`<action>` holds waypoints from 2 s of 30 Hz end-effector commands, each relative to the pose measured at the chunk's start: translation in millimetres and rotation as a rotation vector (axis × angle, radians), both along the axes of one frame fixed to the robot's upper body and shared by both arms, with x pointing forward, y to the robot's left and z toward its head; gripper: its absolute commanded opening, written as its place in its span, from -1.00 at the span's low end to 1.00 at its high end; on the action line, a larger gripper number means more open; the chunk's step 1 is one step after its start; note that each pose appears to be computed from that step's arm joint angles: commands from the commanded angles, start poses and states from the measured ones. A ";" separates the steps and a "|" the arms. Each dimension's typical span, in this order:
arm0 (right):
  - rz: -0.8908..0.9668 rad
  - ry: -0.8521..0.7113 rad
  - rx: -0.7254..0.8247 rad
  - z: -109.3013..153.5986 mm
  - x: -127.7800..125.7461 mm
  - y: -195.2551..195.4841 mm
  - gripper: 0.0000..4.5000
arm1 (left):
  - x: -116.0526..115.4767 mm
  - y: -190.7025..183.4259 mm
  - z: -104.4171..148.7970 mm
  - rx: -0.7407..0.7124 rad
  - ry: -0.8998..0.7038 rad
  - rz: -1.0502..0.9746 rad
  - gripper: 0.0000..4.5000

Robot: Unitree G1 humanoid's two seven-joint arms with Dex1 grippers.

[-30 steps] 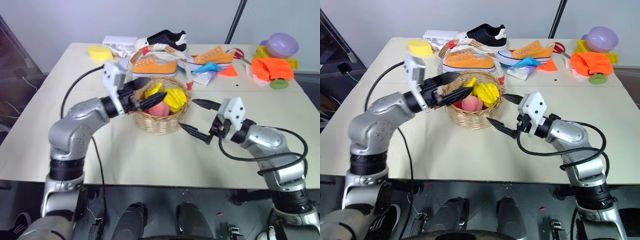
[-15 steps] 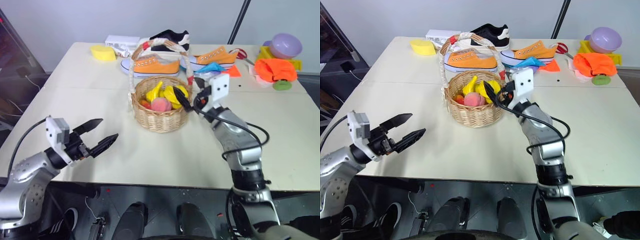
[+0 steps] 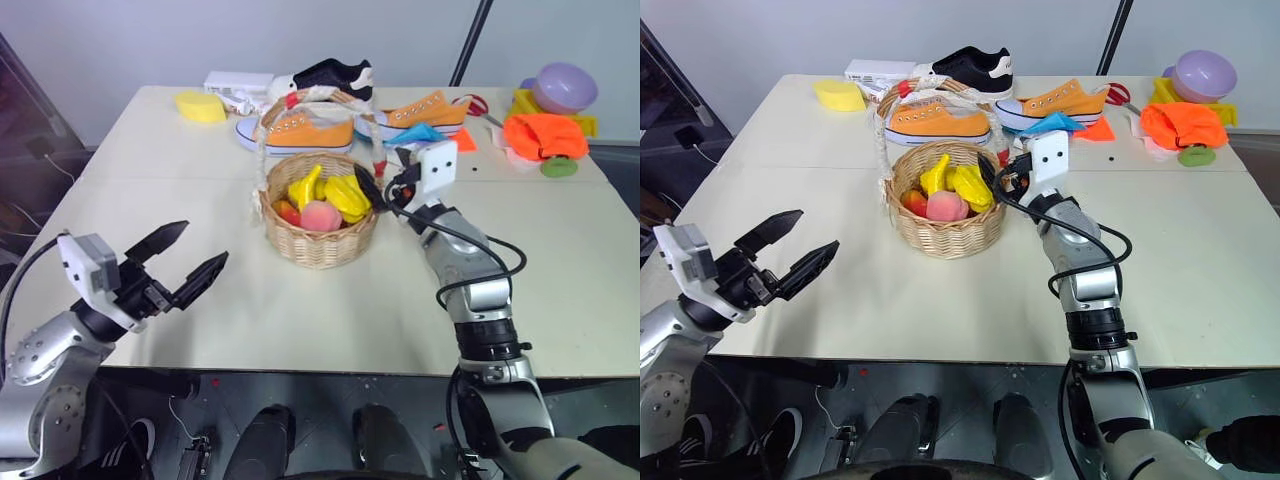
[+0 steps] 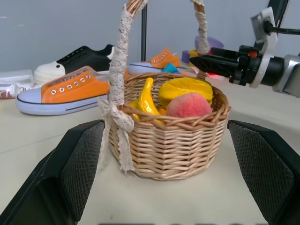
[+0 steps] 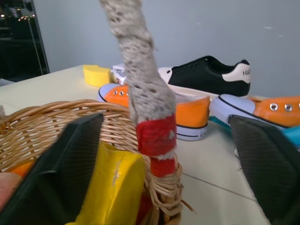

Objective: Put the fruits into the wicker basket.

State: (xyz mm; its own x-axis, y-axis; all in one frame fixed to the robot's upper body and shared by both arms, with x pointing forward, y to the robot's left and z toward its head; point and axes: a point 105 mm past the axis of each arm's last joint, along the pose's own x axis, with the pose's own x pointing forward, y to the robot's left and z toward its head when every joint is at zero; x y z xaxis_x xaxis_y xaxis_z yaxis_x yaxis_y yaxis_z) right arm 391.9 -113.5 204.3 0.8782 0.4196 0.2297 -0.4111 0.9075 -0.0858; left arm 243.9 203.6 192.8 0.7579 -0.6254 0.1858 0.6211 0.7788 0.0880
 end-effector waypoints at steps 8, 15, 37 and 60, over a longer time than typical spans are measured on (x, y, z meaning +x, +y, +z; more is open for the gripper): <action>0.026 -0.048 0.038 15.5 -5.8 -0.8 -1.00 | 5.1 -6.0 9.5 -0.002 -0.046 -0.033 1.00; 0.024 -0.102 0.054 29.0 -13.3 -11.8 -1.00 | 12.5 -6.0 10.0 -0.018 -0.052 -0.033 1.00; -0.591 -0.226 -0.140 55.9 -105.5 -211.7 -1.00 | 49.6 -123.2 -15.8 0.068 0.124 -0.622 1.00; -0.783 -0.139 -0.068 19.2 -118.9 -247.6 0.96 | 56.3 -120.4 -18.2 0.072 0.104 -0.586 1.00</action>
